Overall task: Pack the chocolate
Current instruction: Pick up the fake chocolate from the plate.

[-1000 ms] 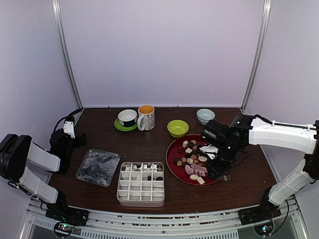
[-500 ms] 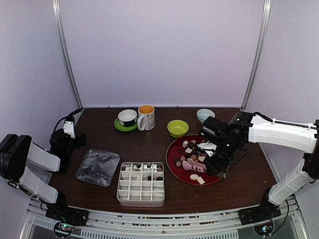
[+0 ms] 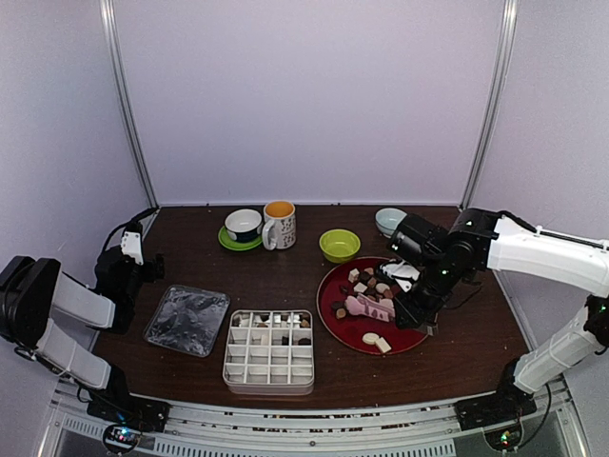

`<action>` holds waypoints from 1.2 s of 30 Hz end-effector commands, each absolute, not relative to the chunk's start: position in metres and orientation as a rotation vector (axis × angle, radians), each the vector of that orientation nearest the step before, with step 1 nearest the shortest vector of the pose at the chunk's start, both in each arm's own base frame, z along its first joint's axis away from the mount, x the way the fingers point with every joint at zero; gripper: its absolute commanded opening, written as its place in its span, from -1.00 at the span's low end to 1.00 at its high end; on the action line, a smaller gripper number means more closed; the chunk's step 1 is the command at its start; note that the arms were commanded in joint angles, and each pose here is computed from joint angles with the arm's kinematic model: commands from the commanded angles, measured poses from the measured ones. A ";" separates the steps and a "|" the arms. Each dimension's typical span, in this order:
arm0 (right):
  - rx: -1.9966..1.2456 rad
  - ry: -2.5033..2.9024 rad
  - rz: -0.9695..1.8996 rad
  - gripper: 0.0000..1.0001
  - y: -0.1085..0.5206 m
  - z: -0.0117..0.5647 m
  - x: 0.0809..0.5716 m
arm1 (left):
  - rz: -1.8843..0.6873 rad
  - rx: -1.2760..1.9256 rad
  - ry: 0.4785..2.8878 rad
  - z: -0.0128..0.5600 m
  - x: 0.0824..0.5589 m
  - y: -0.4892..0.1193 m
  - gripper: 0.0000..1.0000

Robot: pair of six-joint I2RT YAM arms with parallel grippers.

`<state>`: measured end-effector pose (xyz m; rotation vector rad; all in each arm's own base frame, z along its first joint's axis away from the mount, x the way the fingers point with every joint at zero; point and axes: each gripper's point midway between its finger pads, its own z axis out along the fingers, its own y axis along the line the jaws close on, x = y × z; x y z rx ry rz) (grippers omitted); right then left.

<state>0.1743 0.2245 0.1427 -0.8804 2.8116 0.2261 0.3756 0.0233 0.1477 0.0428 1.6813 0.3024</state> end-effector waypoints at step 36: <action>-0.844 2.698 0.394 -0.59 0.244 0.173 0.179 | 0.310 0.024 1.639 0.161 0.379 0.027 0.96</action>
